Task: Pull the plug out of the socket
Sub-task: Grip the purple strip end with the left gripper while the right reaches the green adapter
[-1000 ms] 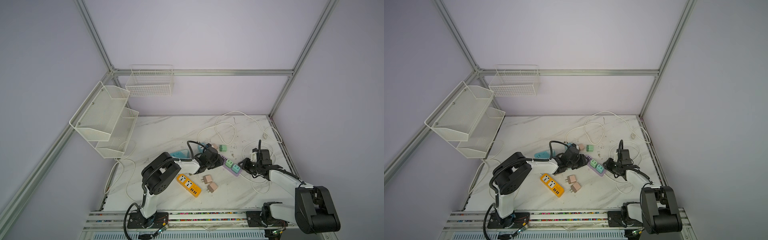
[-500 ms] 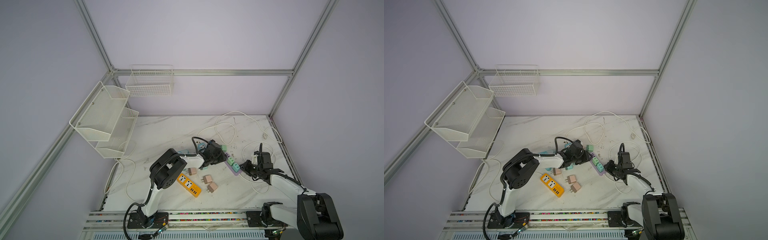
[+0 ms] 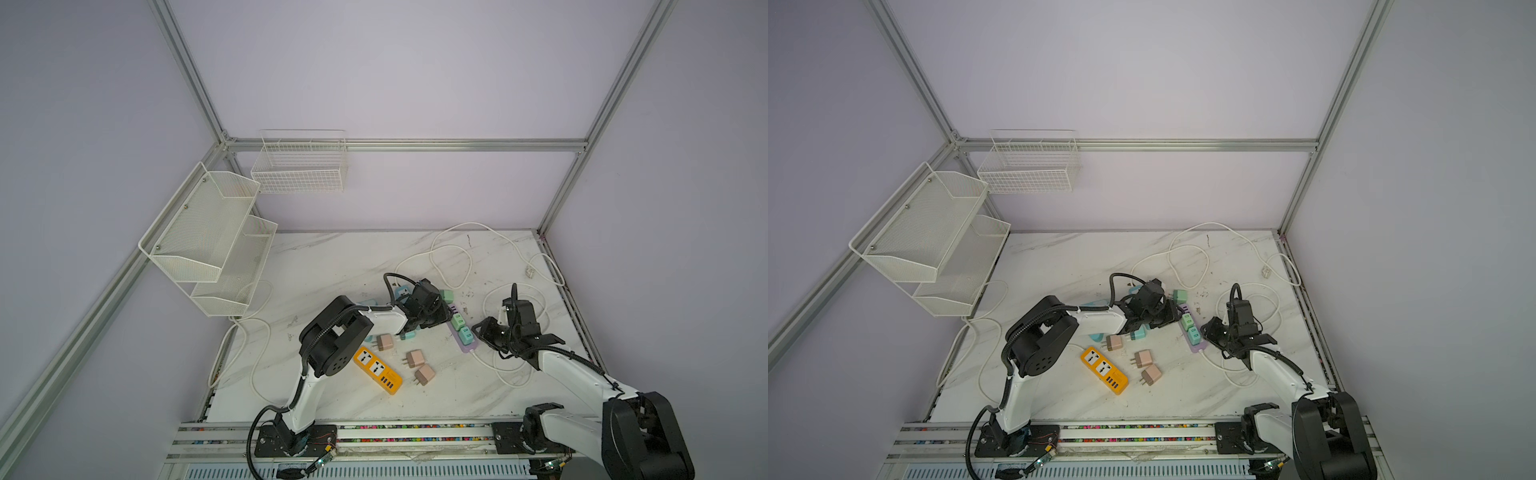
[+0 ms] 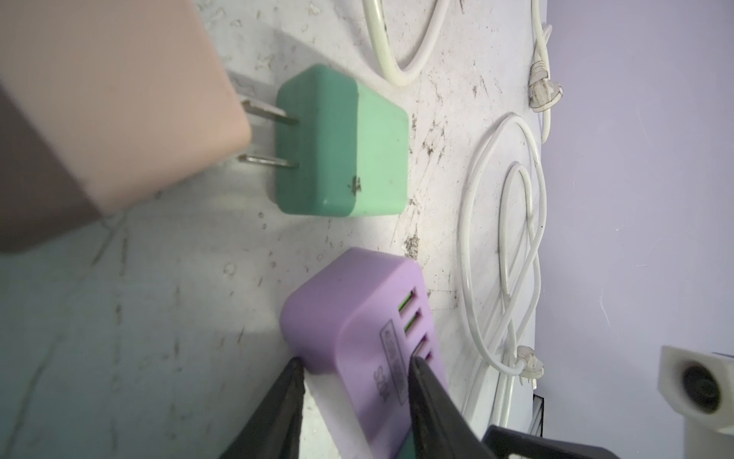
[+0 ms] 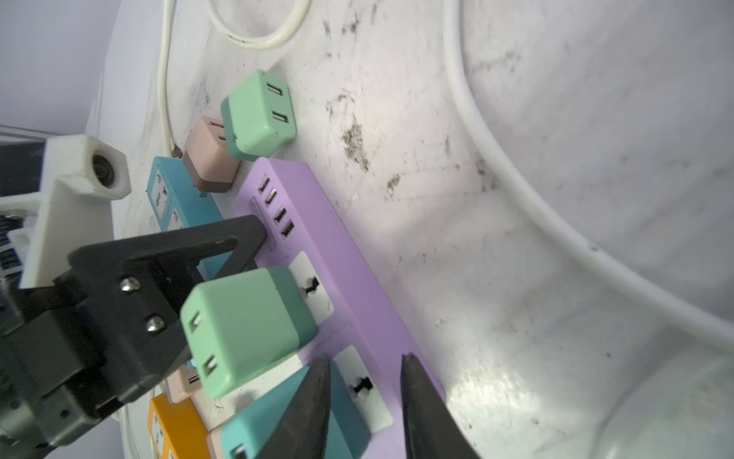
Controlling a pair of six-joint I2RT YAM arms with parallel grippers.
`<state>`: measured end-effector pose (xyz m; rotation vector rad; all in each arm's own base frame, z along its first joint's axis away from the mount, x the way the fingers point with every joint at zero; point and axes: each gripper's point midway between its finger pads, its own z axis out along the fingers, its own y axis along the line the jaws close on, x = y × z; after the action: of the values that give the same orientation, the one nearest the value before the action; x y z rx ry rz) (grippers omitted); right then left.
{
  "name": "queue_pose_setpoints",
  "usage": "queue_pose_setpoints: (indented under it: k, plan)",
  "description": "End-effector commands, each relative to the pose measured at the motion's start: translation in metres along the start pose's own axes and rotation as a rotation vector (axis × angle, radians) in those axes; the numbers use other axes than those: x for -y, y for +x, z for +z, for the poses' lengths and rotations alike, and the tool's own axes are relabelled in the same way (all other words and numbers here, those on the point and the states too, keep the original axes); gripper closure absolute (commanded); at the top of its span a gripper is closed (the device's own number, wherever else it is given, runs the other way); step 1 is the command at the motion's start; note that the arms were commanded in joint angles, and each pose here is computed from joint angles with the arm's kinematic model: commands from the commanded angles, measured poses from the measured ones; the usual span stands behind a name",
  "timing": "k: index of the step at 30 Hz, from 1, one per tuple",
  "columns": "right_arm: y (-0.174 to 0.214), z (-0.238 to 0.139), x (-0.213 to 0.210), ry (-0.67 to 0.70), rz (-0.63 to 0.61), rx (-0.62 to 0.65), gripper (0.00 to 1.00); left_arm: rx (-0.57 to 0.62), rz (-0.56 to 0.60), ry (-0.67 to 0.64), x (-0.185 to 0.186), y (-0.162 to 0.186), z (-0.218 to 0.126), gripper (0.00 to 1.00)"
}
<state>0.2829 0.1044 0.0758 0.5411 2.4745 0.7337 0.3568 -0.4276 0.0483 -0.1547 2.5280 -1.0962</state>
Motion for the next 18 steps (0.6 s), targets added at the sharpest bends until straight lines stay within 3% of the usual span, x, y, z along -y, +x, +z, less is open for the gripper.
queue_pose_setpoints:
  k: [1, 7, 18]
  plan:
    - [-0.019, -0.016, -0.006, 0.058, -0.077, 0.049, 0.61, 0.012, 0.032, 0.090, 0.027, -0.009, -0.008, 0.58]
    - [-0.029, -0.025, -0.027, 0.105, -0.200, 0.039, 0.46, 0.000, 0.008, 0.093, 0.014, -0.007, -0.005, 0.61]
    - [-0.015, -0.004, -0.052, 0.197, -0.382, -0.051, 0.41, -0.028, -0.009, 0.060, -0.002, 0.002, 0.004, 0.62]
